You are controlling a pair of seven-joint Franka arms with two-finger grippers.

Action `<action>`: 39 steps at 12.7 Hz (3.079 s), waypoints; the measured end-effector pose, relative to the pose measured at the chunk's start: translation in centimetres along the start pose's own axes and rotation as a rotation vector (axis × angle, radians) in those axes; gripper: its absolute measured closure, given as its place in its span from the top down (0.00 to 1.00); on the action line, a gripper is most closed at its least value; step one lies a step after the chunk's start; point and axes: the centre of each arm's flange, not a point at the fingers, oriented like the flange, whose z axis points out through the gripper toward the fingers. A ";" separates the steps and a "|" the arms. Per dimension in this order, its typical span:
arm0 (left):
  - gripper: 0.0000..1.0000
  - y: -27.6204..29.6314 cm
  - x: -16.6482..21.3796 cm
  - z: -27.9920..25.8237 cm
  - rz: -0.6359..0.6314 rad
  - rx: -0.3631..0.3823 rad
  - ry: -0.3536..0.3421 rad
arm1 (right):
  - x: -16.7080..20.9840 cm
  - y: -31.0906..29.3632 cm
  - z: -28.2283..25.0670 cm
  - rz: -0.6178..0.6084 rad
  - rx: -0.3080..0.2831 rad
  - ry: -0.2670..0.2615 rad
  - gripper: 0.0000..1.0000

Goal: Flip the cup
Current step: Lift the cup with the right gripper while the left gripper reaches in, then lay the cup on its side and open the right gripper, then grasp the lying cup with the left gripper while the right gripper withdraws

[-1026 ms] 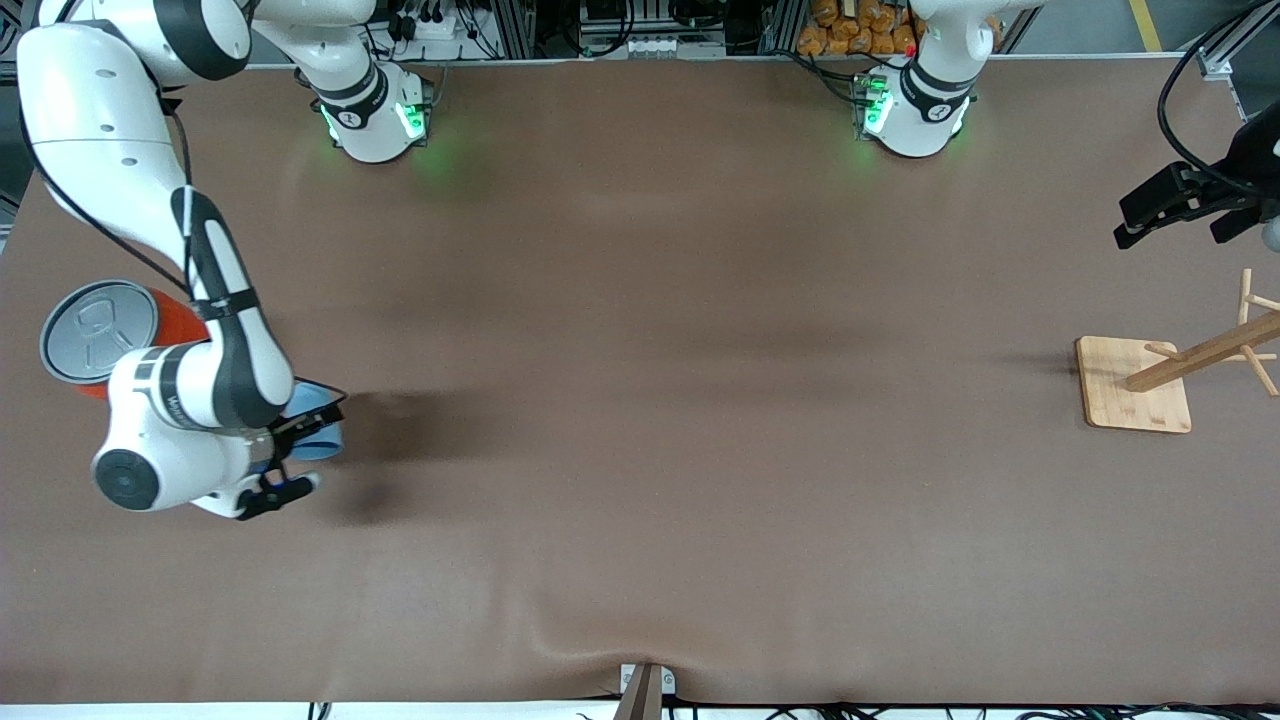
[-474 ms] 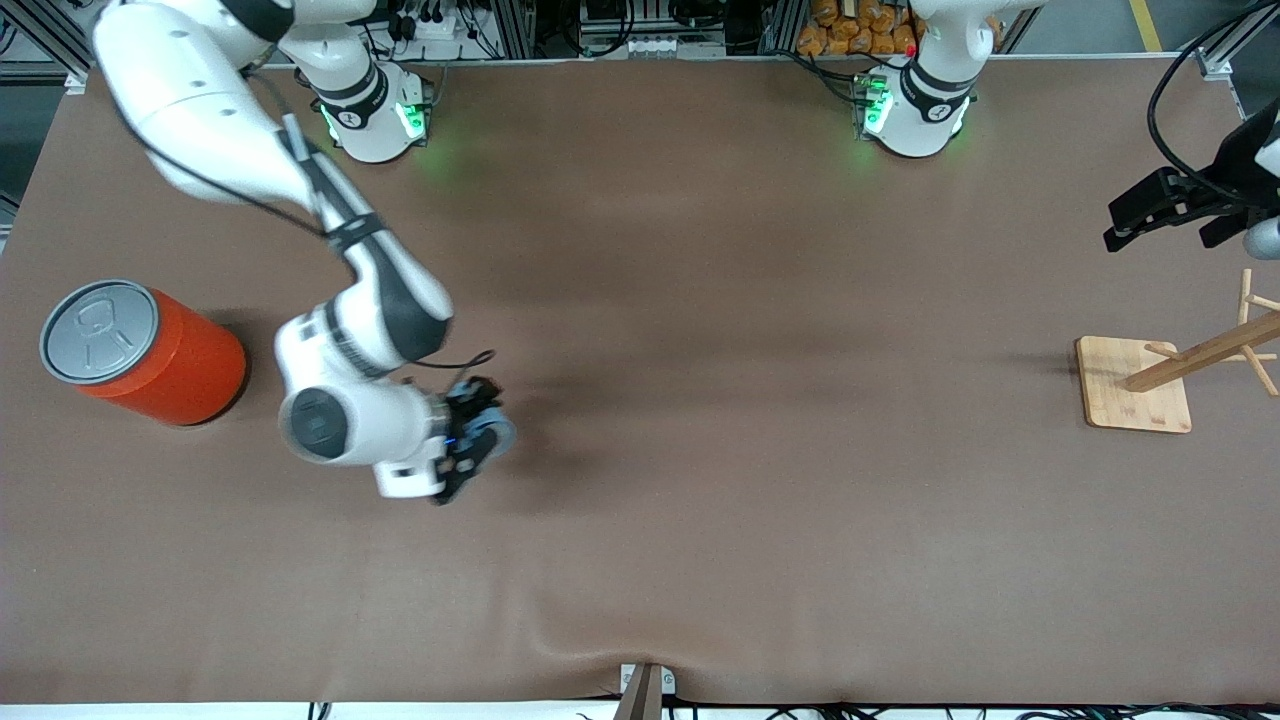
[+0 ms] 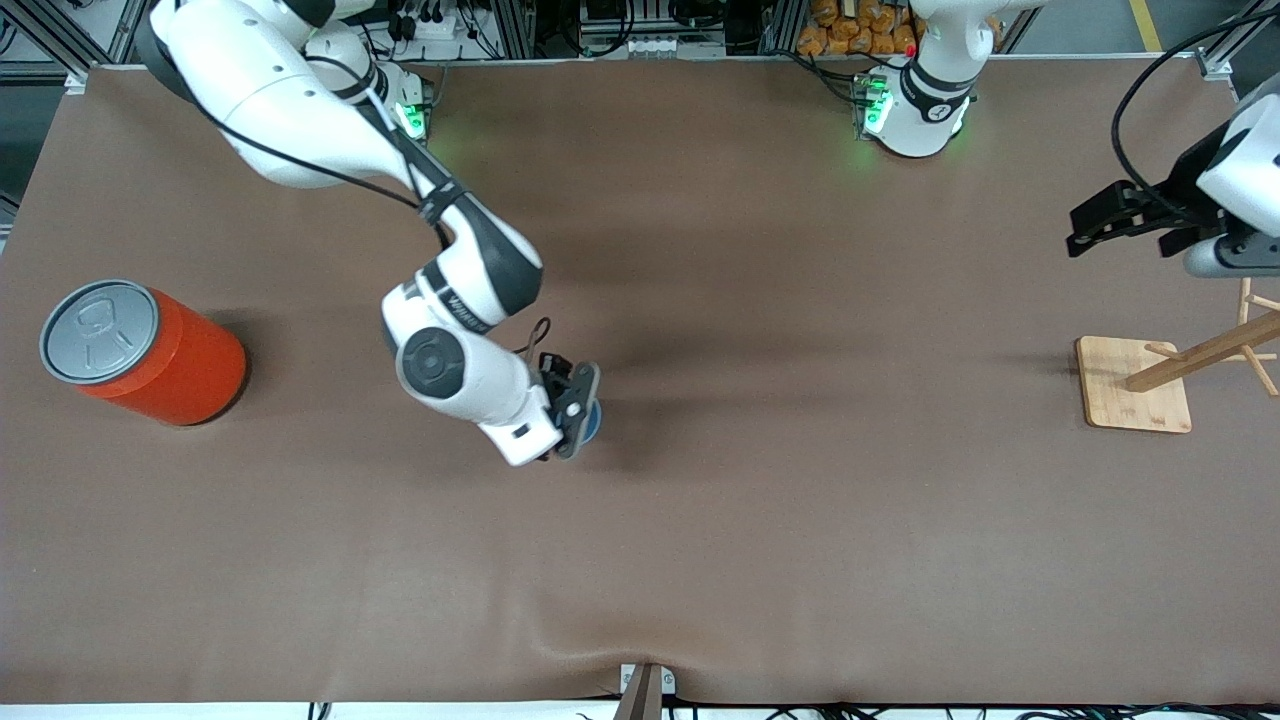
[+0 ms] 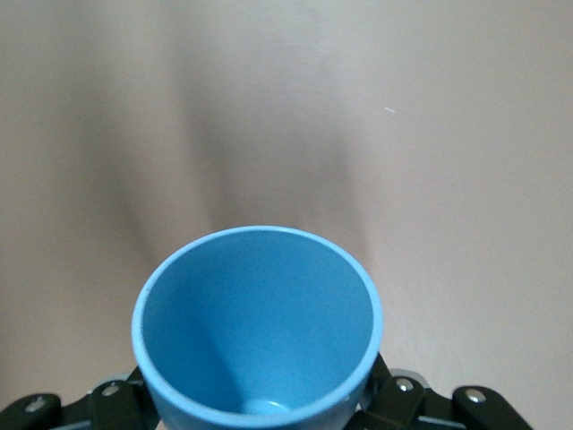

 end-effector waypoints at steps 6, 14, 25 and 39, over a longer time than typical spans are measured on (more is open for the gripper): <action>1.00 2.8 3.4 6.8 0.046 -0.101 -0.135 | 6.7 -7.6 9.9 -0.193 -0.105 -0.144 0.82; 1.00 10.0 7.9 18.4 0.072 -0.435 -0.311 | 7.8 -7.7 8.4 -0.188 -0.164 -0.185 1.00; 1.00 18.0 9.8 32.8 0.023 -0.762 -0.372 | -1.9 -2.2 -19.3 0.400 -0.234 -0.128 1.00; 0.77 24.4 14.8 48.0 0.032 -1.000 -0.016 | -34.4 -2.5 -42.0 1.187 -0.151 -0.149 1.00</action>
